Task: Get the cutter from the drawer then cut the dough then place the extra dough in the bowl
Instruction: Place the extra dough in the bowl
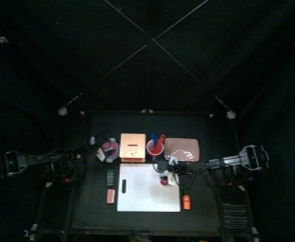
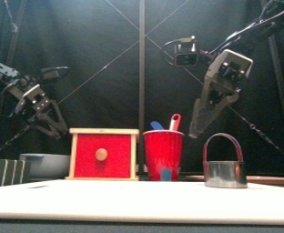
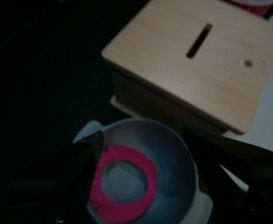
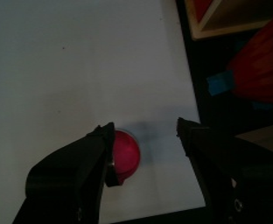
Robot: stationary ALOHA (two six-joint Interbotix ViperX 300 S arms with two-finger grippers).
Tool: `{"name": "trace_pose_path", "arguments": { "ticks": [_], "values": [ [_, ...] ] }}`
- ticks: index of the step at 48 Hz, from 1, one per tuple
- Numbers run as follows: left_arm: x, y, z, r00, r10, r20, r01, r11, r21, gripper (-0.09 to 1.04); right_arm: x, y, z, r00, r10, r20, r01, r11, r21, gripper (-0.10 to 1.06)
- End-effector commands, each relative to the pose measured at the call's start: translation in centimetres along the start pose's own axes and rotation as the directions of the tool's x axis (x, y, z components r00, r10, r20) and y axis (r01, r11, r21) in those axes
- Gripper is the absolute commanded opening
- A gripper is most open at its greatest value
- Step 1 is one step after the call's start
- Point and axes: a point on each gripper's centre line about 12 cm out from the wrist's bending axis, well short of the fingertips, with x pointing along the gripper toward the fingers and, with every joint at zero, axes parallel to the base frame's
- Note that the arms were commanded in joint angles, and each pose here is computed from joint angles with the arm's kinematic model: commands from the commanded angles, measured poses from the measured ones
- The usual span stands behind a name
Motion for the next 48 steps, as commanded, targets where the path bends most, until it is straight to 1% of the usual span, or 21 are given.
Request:
{"name": "trace_pose_path", "arguments": {
  "ticks": [1,7,13,17,23,28,31,37,48],
  "values": [
    [-0.9,0.1,1.9,0.996,0.008,0.094,-0.004,0.999,-0.035,1.02,-0.6,0.1,1.2,0.999,0.007,0.038,-0.007,0.9999,0.010,0.91],
    [-2.3,-0.3,2.9,0.985,-0.012,0.170,0.021,0.998,-0.053,1.02,-0.6,0.1,1.2,0.999,0.006,0.037,-0.006,0.9999,0.010,0.91],
    [-3.9,-1.0,4.5,0.962,-0.043,0.268,0.069,0.994,-0.089,1.02,-0.6,0.0,1.4,0.999,0.006,0.045,-0.007,0.9999,0.009,0.91],
    [-4.8,-1.7,5.1,0.948,-0.077,0.309,0.109,0.990,-0.086,1.02,-0.7,-0.1,1.8,0.998,0.007,0.058,-0.008,0.9999,0.013,0.91],
    [-5.1,-2.8,5.0,0.939,-0.130,0.319,0.153,0.987,-0.047,1.00,-1.1,-0.3,3.5,0.991,0.019,0.133,-0.023,0.9993,0.028,0.91],
    [-5.3,-3.6,5.0,0.931,-0.167,0.325,0.181,0.983,-0.011,0.98,-1.3,-0.3,4.6,0.976,0.042,0.213,-0.049,0.9985,0.025,0.91],
    [-5.3,-3.7,4.9,0.929,-0.168,0.329,0.180,0.984,-0.006,0.96,-1.3,-0.4,4.9,0.967,0.052,0.249,-0.062,0.9975,0.034,0.91],
    [-5.3,-3.7,4.9,0.929,-0.166,0.332,0.177,0.984,-0.003,0.94,-1.4,-0.4,5.2,0.959,0.063,0.277,-0.078,0.9960,0.043,0.91],
    [-5.1,-3.5,3.9,0.937,-0.163,0.309,0.172,0.985,0.000,0.91,-1.1,-0.3,4.7,0.960,0.069,0.271,-0.089,0.9940,0.063,0.91]
  ]
}}
